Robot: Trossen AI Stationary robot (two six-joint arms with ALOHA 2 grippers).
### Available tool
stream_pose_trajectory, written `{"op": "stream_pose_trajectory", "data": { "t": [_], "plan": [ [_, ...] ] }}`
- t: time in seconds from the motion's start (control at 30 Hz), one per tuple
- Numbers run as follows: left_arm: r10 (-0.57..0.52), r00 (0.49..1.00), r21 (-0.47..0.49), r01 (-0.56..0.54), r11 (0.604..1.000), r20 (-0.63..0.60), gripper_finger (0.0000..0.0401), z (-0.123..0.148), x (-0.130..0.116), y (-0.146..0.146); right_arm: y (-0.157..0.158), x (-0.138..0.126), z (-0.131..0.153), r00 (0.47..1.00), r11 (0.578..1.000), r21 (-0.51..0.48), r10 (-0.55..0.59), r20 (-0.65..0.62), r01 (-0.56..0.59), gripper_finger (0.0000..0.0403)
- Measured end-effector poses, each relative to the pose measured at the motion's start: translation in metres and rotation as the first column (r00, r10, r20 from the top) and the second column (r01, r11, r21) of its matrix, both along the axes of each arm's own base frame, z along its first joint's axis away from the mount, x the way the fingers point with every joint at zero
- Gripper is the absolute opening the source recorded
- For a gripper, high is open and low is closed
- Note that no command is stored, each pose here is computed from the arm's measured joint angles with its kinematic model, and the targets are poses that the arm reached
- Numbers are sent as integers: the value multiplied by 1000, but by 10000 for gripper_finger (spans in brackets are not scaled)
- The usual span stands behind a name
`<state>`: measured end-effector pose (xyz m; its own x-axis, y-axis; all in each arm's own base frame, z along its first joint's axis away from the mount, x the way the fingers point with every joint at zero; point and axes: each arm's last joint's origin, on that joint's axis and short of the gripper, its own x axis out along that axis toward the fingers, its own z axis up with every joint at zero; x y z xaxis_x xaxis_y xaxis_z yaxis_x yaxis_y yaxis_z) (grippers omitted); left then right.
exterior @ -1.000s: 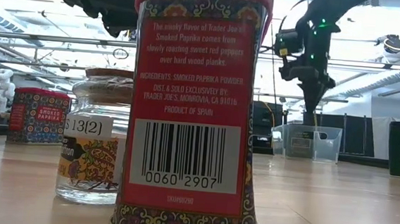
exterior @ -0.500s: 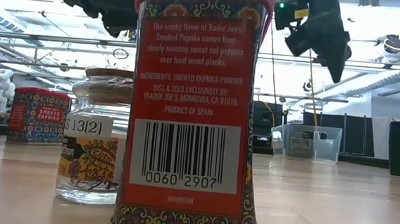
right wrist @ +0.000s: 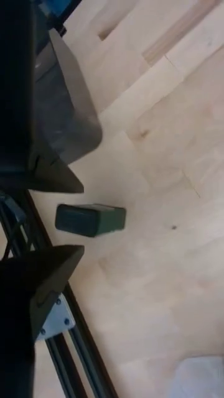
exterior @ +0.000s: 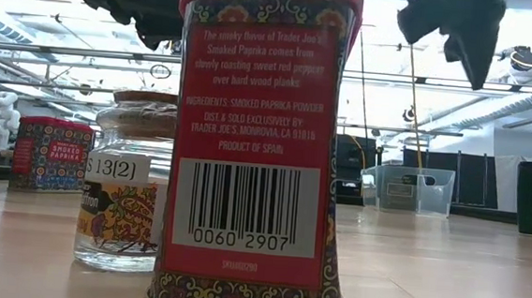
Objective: Sort spices by type
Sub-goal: Put the black seasoning can into the transparent bin
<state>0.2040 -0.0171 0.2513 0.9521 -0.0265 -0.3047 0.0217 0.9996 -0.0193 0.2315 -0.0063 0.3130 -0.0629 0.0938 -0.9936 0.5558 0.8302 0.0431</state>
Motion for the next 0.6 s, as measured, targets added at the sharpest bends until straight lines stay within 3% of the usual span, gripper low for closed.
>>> {"op": "stream_pose_trajectory", "data": {
  "t": [0.17, 0.37, 0.6],
  "plan": [
    [0, 1000, 1, 0, 1000, 1, 231, 0, 0, 0, 21, -7, -3, 1000, 998, -58, -8, -16, 7, 193],
    [0, 1000, 1, 0, 1000, 1, 231, 0, 0, 0, 34, -18, -39, 994, 998, -69, -8, -108, 0, 252],
    [0, 1000, -1, 0, 1000, 5, 231, 0, 0, 0, 33, -33, -79, 972, 997, -81, -12, -236, -8, 283]
  ]
}}
